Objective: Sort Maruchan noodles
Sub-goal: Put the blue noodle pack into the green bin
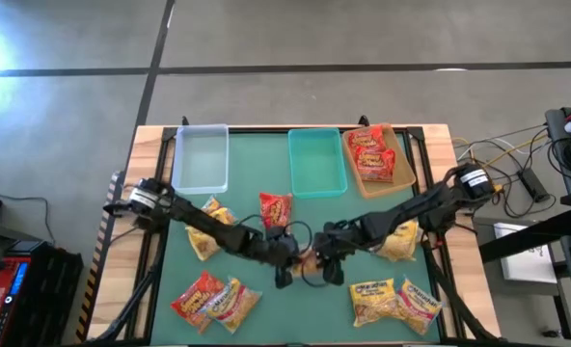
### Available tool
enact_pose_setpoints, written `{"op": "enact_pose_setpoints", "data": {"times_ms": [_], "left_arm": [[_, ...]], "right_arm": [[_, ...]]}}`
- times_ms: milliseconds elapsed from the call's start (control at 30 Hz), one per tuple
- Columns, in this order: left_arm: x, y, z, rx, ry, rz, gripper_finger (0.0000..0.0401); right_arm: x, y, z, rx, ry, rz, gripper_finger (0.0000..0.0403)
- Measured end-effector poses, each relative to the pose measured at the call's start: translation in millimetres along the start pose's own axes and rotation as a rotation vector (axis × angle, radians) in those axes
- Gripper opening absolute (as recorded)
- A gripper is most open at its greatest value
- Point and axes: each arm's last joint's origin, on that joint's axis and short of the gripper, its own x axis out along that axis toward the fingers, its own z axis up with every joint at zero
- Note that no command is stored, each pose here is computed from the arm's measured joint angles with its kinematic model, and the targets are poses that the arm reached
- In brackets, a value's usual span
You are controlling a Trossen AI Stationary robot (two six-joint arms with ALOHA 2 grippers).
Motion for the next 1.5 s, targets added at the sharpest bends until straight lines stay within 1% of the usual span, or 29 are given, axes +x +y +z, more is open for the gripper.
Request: {"op": "enact_pose_setpoints", "data": {"times_ms": [200, 300, 367, 433, 500, 600, 667, 733, 833, 900, 1000, 1033, 1233, 1367, 1500], "left_arm": [[3, 33, 15, 0.006, -0.004, 0.072, 0.0000], [-2, 44, 20, -0.004, 0.009, 0.099, 0.0000], [-12, 45, 26, 0.022, 0.003, 0.101, 0.0000], [-24, 42, 35, 0.046, -0.033, 0.088, 0.0000], [-38, 36, 44, 0.045, -0.076, 0.065, 0.0000], [-47, 25, 51, 0.004, -0.145, 0.018, 0.0000], [-49, 17, 50, -0.031, -0.159, -0.010, 0.0000], [-45, 6, 48, -0.075, -0.209, -0.032, 0.0000], [-34, -5, 37, -0.100, -0.234, -0.008, 0.0000], [-29, -8, 32, -0.120, -0.235, 0.015, 0.0000], [-25, -10, 34, -0.174, -0.274, 0.041, 0.0000], [-23, -10, 32, -0.187, -0.267, 0.049, 0.0000], [-5, -7, 18, -0.259, -0.225, 0.063, 0.0000], [3, -6, 9, -0.293, -0.175, 0.076, 0.0000], [5, -9, 1, -0.315, -0.107, 0.044, 0.0000]], "right_arm": [[-16, -21, 9, 0.005, -0.005, -0.048, 0.0127], [-25, -27, 10, 0.014, 0.009, -0.064, 0.0127], [-34, -29, 9, 0.025, 0.033, -0.076, 0.0127], [-44, -30, 8, 0.028, 0.039, -0.086, 0.0127], [-54, -29, 8, 0.022, 0.020, -0.108, 0.0127], [-64, -28, 11, -0.001, -0.032, -0.137, 0.0127], [-67, -28, 13, -0.024, -0.072, -0.175, 0.0127], [-68, -30, 13, -0.045, -0.093, -0.243, 0.0127], [-64, -34, 13, -0.044, -0.114, -0.349, 0.0127], [-60, -37, 12, -0.050, -0.107, -0.402, 0.0127], [-56, -40, 11, -0.090, -0.089, -0.425, 0.0127], [-54, -40, 12, -0.106, -0.090, -0.427, 0.0127], [-53, -43, 11, -0.089, -0.079, -0.450, 0.0127], [-53, -43, 11, -0.090, -0.080, -0.450, 0.0127], [-53, -43, 11, -0.088, -0.081, -0.450, 0.0127]]}}
